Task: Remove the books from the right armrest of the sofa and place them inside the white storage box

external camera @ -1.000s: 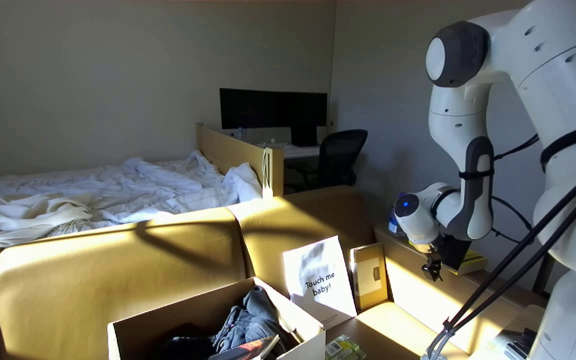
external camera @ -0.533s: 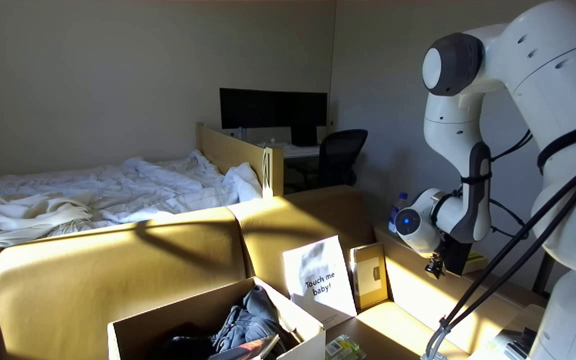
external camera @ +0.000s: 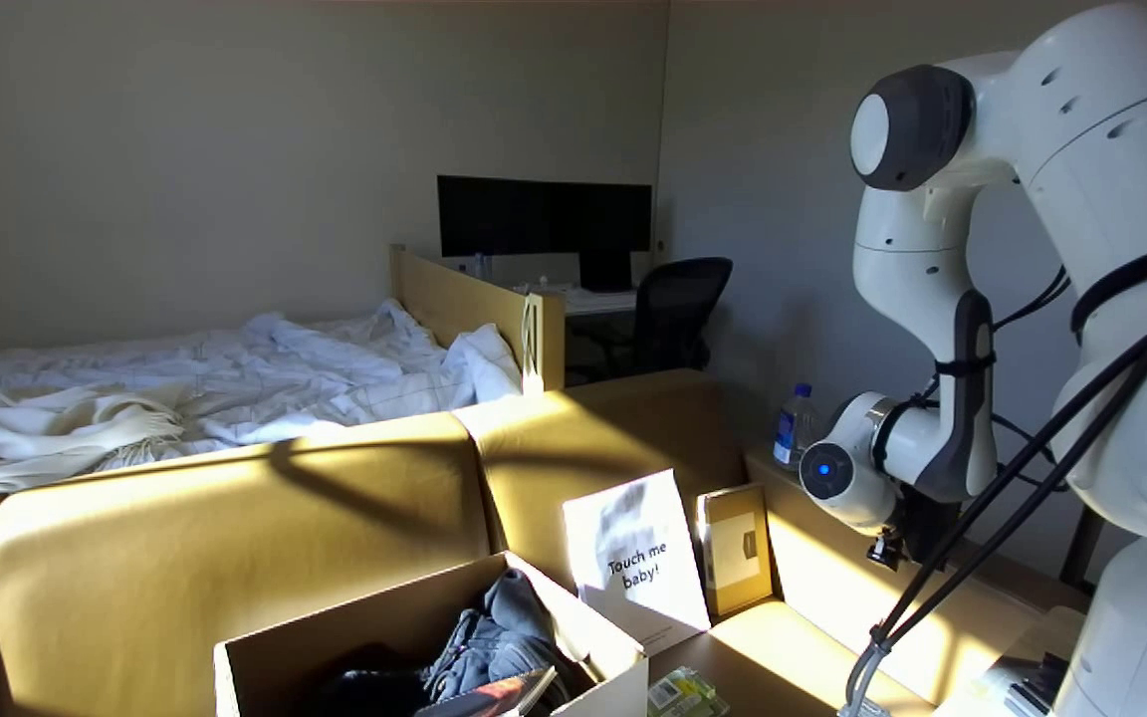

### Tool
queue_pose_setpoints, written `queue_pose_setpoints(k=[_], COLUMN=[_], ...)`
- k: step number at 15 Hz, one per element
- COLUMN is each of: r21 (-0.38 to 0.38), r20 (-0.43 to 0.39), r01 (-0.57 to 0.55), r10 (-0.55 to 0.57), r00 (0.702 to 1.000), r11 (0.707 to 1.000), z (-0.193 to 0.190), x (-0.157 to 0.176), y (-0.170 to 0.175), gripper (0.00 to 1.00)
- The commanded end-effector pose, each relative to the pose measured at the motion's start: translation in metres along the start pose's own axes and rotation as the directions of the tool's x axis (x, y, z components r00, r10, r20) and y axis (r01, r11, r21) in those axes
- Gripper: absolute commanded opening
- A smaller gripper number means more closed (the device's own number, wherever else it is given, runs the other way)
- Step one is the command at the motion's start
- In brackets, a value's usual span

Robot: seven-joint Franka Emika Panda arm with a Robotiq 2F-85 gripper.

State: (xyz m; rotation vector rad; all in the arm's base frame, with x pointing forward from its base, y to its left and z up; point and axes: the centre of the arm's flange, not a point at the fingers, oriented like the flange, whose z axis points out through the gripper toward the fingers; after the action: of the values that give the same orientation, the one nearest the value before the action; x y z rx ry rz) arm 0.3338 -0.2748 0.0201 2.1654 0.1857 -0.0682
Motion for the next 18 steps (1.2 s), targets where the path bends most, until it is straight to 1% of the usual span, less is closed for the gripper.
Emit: queue_pose_setpoints(k=[1,2,4,8,13,17,18], r21=[-0.036,-0.046,-0.057,-0.059,-0.056,-0.073,-0.080], r20=[-0.006,-0.006,-0.004,-0.010,-0.029,-0.070,-0.085], r01=[-0.008,-0.011,-0.011,0.004,0.004,-0.016,-0.019], r10=[0.008,0.010,0.010,-0.005,-0.006,0.011,0.012], r00=[1.000,1.000,1.000,1.000,1.000,0.997,0.996], r11=[0.999,0.999,0.998,0.998,0.998,0.997,0.997], z=[-0.002,-0.001,-0.001,-0.008,-0.031,-0.072,-0.091], x=[-0.010,-0.008,-0.006,-0.006,-0.008,-0.012,-0.016], y=[-0.001,0.001,0.001,0.000,0.018,0.043,0.053], gripper=[0.60,0.53,0.42,0.25,0.16,0.14,0.13])
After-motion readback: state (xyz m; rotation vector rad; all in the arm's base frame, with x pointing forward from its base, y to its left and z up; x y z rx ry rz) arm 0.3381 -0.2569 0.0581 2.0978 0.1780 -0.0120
